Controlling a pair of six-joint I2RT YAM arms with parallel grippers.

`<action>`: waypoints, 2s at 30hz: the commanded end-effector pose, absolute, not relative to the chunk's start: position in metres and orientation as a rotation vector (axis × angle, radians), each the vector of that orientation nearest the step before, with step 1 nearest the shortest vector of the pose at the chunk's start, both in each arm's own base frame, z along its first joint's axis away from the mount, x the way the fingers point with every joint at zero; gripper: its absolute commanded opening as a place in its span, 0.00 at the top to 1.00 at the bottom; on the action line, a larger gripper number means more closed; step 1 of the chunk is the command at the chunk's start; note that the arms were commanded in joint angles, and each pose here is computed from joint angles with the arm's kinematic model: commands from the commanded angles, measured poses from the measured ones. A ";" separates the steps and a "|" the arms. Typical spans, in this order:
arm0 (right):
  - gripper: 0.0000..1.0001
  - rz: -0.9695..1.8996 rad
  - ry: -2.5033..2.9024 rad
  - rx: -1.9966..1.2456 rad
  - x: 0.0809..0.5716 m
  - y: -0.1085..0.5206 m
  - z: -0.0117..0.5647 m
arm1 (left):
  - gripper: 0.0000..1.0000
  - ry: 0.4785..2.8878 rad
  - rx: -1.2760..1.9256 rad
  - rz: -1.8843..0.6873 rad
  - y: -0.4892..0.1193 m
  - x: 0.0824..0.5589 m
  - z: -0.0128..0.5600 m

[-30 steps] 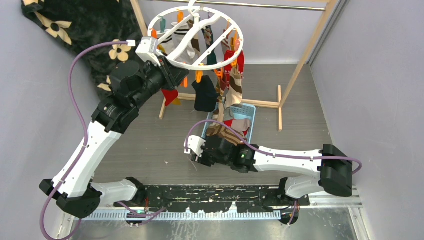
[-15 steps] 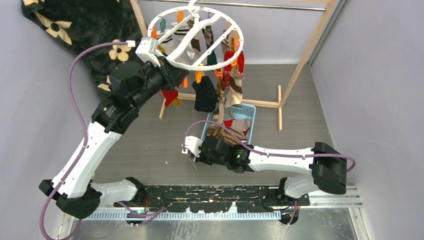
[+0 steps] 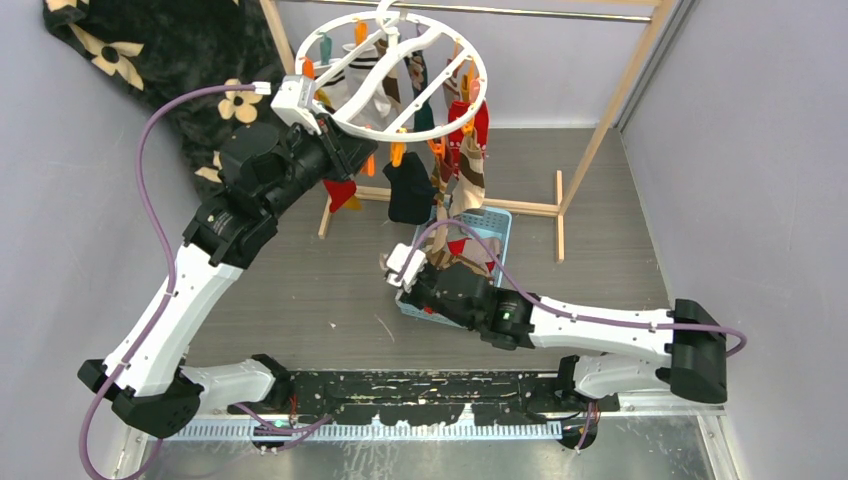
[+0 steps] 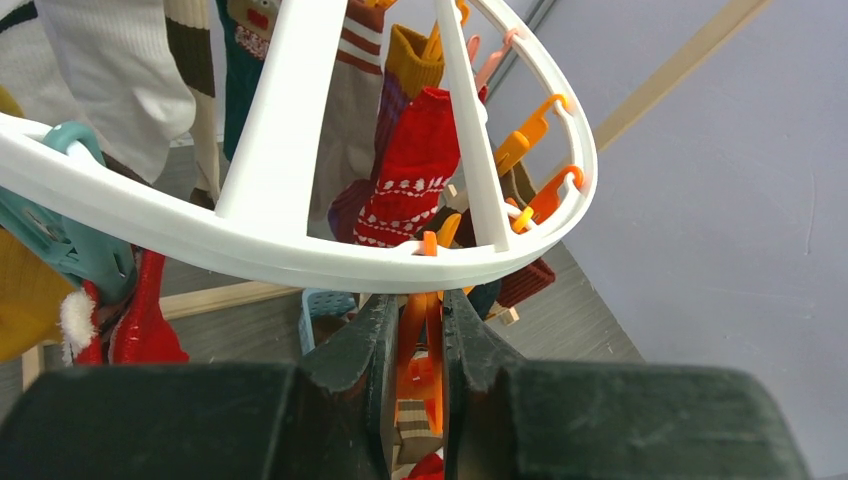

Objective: Clip the socks to the hanger
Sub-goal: Pick up the sock from the bin, then clamp the sock onto the hanger.

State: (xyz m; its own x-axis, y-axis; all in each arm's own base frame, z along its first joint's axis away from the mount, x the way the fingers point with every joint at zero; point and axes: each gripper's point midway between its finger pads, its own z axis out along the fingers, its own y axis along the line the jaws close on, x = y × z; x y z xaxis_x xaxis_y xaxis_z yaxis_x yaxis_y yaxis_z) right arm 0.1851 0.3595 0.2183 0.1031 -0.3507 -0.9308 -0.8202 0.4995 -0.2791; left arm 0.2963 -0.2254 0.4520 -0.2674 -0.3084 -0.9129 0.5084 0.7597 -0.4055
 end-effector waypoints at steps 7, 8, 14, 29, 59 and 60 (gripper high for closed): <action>0.99 0.576 1.223 -0.565 0.207 0.339 0.341 | 0.88 1.680 0.191 -0.781 -0.222 0.288 0.444; 0.99 0.578 1.209 -0.521 0.209 0.336 0.348 | 0.88 1.684 0.191 -0.780 -0.222 0.288 0.443; 0.99 0.582 1.155 -0.326 0.223 0.328 0.374 | 0.88 1.687 0.189 -0.785 -0.224 0.289 0.443; 0.99 0.573 1.036 -0.065 0.249 0.345 0.419 | 0.88 1.715 0.130 -0.800 -0.228 0.299 0.437; 0.99 0.648 0.972 -0.034 0.248 0.362 0.435 | 0.88 1.697 0.091 -0.761 -0.220 0.303 0.438; 0.99 0.653 0.970 -0.035 0.248 0.362 0.436 | 0.88 1.696 0.090 -0.763 -0.219 0.302 0.438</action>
State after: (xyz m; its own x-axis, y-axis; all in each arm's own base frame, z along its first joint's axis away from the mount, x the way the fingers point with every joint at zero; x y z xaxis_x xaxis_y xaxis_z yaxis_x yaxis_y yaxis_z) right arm 0.2550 0.3694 0.3984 0.3626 0.3863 -0.8481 -0.4960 0.8505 0.1753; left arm 0.3062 -0.2250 0.4373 -0.2879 -0.3269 -0.9001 0.4608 0.7767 -0.4294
